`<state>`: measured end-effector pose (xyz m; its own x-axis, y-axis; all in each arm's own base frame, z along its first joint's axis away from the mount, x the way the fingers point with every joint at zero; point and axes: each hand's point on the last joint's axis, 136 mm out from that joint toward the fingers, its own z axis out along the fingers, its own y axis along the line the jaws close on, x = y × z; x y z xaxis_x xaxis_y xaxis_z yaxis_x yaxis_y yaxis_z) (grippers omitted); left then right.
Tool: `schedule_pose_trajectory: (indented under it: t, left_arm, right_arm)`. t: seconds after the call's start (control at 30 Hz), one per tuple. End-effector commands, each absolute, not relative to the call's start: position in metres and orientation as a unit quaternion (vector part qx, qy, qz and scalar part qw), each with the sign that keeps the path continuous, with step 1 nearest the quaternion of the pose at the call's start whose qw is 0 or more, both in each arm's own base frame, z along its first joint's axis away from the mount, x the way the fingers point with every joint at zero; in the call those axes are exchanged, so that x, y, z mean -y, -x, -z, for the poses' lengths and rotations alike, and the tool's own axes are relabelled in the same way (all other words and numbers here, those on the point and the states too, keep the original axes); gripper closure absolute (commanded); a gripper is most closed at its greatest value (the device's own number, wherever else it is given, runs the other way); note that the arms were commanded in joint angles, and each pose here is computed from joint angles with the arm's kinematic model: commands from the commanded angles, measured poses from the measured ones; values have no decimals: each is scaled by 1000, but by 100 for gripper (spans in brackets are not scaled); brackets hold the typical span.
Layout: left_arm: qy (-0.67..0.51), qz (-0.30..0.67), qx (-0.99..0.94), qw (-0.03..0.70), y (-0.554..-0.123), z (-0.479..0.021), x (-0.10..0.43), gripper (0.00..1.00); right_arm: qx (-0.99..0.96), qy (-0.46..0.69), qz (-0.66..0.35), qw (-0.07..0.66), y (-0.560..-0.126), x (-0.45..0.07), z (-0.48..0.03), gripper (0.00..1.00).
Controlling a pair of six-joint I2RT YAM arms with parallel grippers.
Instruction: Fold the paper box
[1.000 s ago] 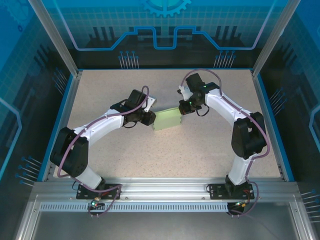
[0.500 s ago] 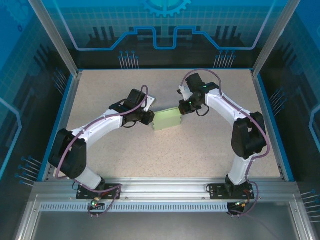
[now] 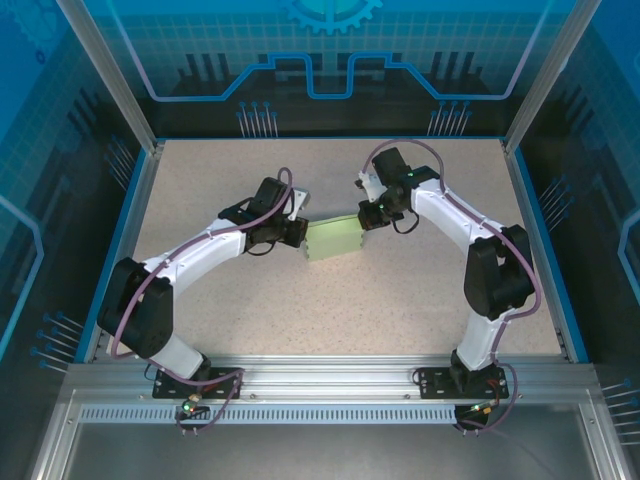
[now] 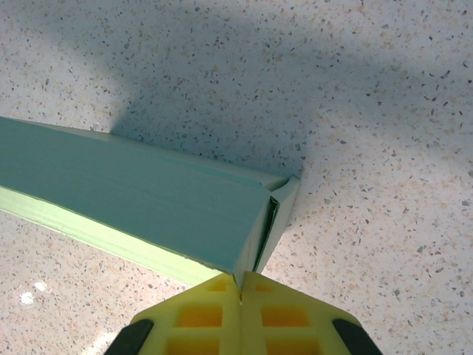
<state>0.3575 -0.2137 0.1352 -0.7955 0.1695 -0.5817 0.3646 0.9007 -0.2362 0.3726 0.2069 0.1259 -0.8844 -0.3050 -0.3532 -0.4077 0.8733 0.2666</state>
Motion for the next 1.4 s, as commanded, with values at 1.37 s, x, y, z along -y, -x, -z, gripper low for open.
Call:
schedule_pose_trajectory:
  t: [1.37]
  left_arm:
    - [20,266,-921,283,-351,-136,234,100]
  right_arm:
    - [-957,187,-170,139,-356,-209,-118,100]
